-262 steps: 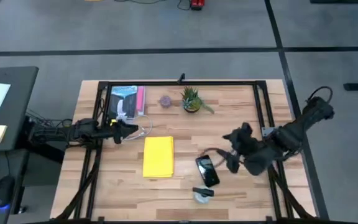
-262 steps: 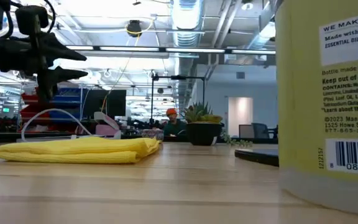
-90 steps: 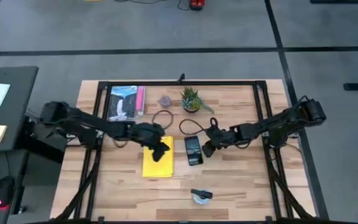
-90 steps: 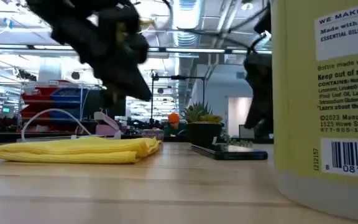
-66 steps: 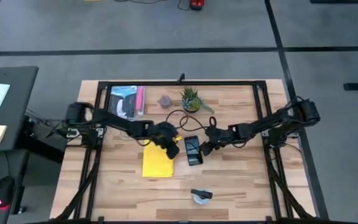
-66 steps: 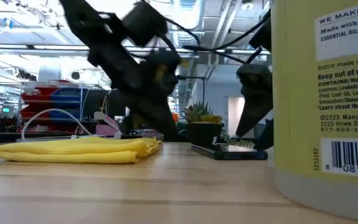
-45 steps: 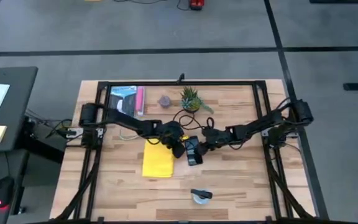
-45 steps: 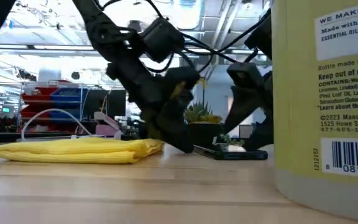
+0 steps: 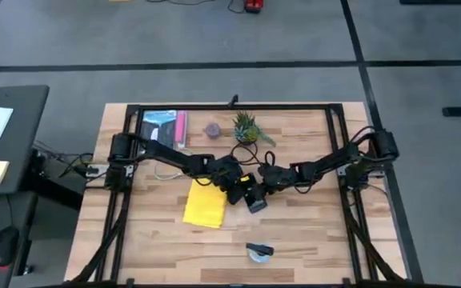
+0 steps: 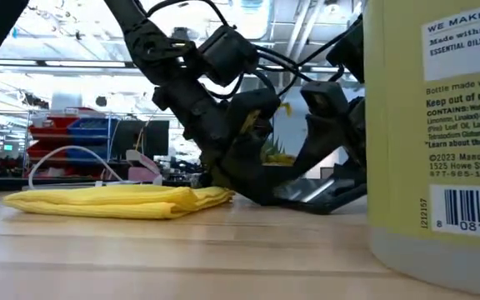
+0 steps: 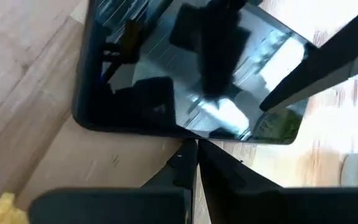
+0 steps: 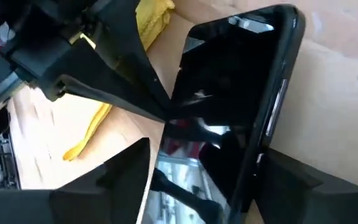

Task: Apply microfiber cloth
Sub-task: Spray the front of the cellphone

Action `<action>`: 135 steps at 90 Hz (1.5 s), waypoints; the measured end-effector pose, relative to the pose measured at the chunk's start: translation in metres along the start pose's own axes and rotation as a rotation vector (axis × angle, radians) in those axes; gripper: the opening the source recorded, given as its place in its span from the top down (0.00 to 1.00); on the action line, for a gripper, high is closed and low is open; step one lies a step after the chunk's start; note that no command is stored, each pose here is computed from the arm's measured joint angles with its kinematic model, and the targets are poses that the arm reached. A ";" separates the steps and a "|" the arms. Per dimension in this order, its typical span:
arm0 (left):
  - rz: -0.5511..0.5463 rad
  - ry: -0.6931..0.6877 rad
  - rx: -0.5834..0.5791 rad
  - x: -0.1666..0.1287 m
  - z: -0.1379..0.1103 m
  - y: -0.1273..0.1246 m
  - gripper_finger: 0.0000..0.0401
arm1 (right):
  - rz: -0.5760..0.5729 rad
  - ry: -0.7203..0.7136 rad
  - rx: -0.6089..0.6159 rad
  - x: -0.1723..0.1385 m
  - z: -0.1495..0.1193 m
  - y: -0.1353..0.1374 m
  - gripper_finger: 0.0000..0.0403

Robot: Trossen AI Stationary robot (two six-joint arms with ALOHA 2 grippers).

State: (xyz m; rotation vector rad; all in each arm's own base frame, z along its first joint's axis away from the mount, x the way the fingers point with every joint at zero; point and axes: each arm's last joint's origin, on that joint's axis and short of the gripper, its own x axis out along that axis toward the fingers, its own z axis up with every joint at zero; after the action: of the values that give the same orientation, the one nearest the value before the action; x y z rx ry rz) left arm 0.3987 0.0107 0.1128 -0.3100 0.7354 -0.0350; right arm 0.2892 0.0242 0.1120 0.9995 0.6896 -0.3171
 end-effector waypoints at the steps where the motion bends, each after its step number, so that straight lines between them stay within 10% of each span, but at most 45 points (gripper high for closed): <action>1: 0.000 0.000 0.000 0.000 0.000 0.000 1.00 | -0.003 0.002 0.000 0.000 0.000 0.000 0.52; 23: -0.012 -0.026 0.023 -0.014 0.010 -0.007 1.00 | -0.011 -0.005 -0.006 -0.002 -0.002 0.003 0.95; 53: 0.055 -0.160 0.158 -0.125 0.058 -0.036 1.00 | -0.115 -0.193 -0.161 -0.034 -0.006 0.018 0.97; 72: 0.093 0.045 0.122 -0.178 0.027 -0.039 1.00 | -0.094 -0.371 -0.225 -0.060 -0.010 0.039 0.97; 105: 0.105 0.112 -0.150 -0.130 -0.075 -0.010 1.00 | -0.039 -0.436 -0.271 -0.065 -0.018 0.051 0.97; 135: -0.041 -0.037 -0.163 -0.056 -0.038 -0.012 1.00 | 0.043 -0.501 -0.323 -0.071 -0.012 0.062 0.97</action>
State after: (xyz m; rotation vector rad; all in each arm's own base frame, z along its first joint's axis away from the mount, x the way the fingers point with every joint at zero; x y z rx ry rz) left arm 0.3325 -0.0028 0.1261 -0.4803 0.6969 -0.0079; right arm 0.2650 0.0625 0.1960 0.5901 0.2504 -0.3859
